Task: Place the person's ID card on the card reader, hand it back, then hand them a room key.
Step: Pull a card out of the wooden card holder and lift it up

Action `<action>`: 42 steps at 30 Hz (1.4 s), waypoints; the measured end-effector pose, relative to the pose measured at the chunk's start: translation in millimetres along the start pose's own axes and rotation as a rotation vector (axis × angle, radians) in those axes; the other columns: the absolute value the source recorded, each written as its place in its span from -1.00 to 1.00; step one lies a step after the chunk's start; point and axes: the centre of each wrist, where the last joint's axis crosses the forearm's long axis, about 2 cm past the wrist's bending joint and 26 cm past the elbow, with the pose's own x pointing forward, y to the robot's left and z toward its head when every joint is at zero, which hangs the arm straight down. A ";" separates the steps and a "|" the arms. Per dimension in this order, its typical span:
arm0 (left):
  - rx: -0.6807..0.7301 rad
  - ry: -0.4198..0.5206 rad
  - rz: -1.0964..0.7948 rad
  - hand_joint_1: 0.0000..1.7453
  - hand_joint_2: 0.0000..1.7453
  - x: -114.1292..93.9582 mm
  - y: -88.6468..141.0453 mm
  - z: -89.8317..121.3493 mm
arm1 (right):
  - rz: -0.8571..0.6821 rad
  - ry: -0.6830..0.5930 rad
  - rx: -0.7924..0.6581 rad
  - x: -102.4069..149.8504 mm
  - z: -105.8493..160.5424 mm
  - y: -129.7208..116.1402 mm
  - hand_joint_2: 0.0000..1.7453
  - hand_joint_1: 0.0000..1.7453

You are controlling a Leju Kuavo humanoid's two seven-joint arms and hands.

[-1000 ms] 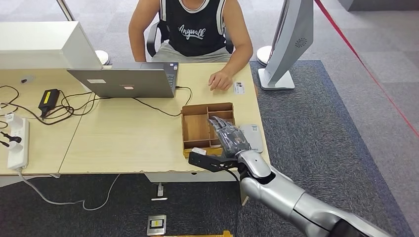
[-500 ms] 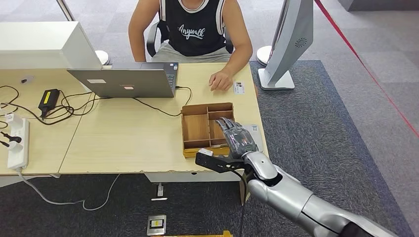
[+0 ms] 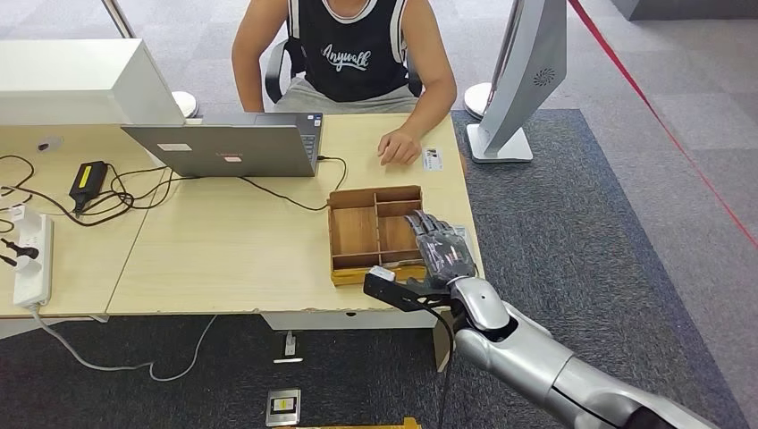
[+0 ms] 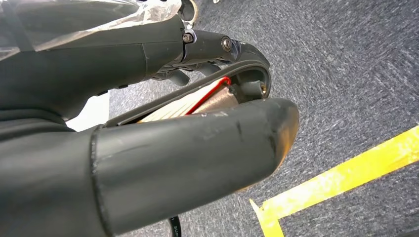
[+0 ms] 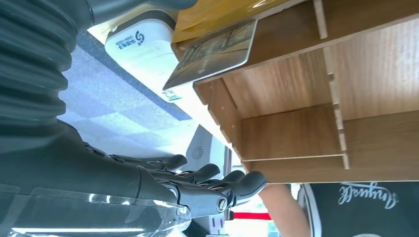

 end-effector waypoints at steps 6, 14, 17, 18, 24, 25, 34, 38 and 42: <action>0.003 -0.005 -0.006 -1.00 -1.00 0.5 -0.1 0.2 | 0.004 0.035 -0.028 -5.3 0.7 2.8 1.00 -1.00; 0.006 -0.007 -0.006 -1.00 -1.00 1.6 -0.3 0.5 | -0.004 0.044 -0.039 -3.3 -3.3 5.9 1.00 -1.00; 0.006 -0.008 -0.006 -1.00 -1.00 2.0 -0.4 0.7 | -0.009 0.042 -0.034 -0.5 -4.5 7.2 1.00 -1.00; 0.006 -0.009 -0.006 -1.00 -1.00 2.1 -0.4 0.7 | -0.010 0.043 -0.033 0.2 -4.8 7.5 1.00 -1.00; 0.007 -0.011 -0.008 -1.00 -1.00 2.4 -0.4 0.8 | -0.019 0.045 -0.025 3.3 -6.8 9.4 1.00 -1.00; 0.008 -0.012 -0.008 -1.00 -1.00 2.4 -0.4 0.8 | -0.021 0.043 -0.024 3.8 -7.0 9.7 1.00 -1.00; 0.010 -0.012 -0.006 -1.00 -1.00 2.7 -0.6 1.0 | -0.030 0.038 -0.018 7.1 -10.0 10.3 1.00 -1.00; 0.010 -0.013 -0.006 -1.00 -1.00 2.8 -0.6 1.0 | -0.030 0.039 -0.016 7.7 -10.9 10.8 1.00 -1.00; 0.010 -0.013 -0.006 -1.00 -1.00 2.8 -0.6 1.0 | -0.029 0.041 -0.015 8.0 -11.5 11.1 1.00 -0.87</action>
